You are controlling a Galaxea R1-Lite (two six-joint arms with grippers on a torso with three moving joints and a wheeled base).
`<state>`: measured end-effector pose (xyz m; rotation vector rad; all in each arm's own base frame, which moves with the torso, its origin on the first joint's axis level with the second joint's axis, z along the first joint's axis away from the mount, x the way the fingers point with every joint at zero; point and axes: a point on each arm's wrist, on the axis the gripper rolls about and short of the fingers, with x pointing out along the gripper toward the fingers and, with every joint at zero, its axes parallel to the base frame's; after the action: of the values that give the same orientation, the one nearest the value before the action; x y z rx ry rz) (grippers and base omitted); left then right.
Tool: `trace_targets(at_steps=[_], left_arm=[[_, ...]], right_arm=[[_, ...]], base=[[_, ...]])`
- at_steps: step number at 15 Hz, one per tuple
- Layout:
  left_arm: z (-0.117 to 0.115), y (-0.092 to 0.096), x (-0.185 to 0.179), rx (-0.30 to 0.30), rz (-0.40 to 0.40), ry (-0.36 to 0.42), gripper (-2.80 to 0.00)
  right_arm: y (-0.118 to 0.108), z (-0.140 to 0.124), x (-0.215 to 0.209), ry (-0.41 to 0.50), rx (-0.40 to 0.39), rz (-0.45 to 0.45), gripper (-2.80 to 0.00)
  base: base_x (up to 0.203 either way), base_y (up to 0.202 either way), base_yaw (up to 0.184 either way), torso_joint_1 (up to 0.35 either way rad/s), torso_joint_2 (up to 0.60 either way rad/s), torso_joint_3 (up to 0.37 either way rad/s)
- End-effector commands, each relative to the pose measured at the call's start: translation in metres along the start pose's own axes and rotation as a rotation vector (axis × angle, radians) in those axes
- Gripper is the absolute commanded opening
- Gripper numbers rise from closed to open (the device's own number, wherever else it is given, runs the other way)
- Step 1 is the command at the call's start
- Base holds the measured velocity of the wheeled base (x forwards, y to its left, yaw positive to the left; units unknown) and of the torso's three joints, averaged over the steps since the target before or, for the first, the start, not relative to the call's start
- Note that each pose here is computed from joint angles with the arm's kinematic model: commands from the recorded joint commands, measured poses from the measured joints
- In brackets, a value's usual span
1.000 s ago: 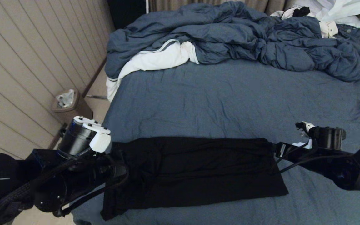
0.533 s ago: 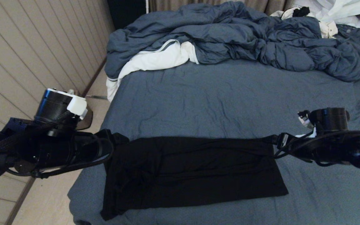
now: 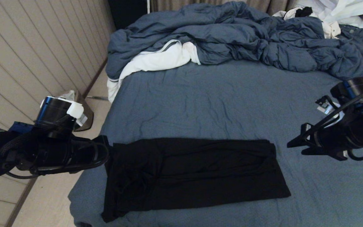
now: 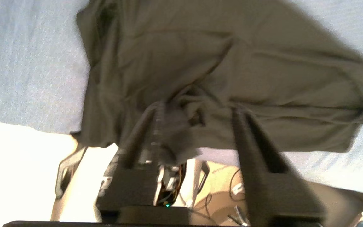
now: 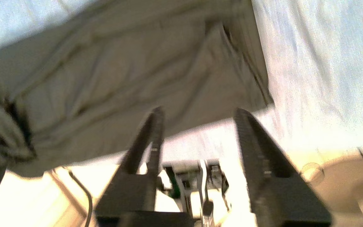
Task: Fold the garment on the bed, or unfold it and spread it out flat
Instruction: Fold the black T-shirt
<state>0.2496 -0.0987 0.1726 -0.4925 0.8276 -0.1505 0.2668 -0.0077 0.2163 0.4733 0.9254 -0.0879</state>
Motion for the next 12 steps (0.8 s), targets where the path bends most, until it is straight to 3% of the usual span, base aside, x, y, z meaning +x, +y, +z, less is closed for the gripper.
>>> trace_targets(at_steps=[1, 4, 8, 12], left_arm=[[-0.005, 0.006, 0.002, -0.012, -0.002, 0.021, -2.80], [-0.007, 0.007, 0.000, -0.012, -0.027, 0.032, -2.80], [-0.012, 0.012, 0.012, -0.016, 0.005, 0.070, -2.80], [-0.014, 0.014, 0.022, -0.021, 0.023, 0.096, -2.80]], right_arm=[[0.002, -0.006, -0.024, 0.004, 0.003, 0.002, -2.80], [0.007, -0.012, -0.030, 0.008, -0.013, 0.014, -2.80], [0.008, -0.010, -0.022, 0.024, -0.016, -0.005, -2.80], [0.001, -0.011, 0.007, 0.104, -0.005, -0.060, -2.80]], base=[[0.000, 0.000, 0.000, 0.000, 0.00, 0.000], [0.000, 0.000, 0.000, 0.000, 0.00, 0.000], [0.000, 0.000, 0.000, 0.000, 0.00, 0.000], [0.000, 0.000, 0.000, 0.000, 0.00, 0.000]])
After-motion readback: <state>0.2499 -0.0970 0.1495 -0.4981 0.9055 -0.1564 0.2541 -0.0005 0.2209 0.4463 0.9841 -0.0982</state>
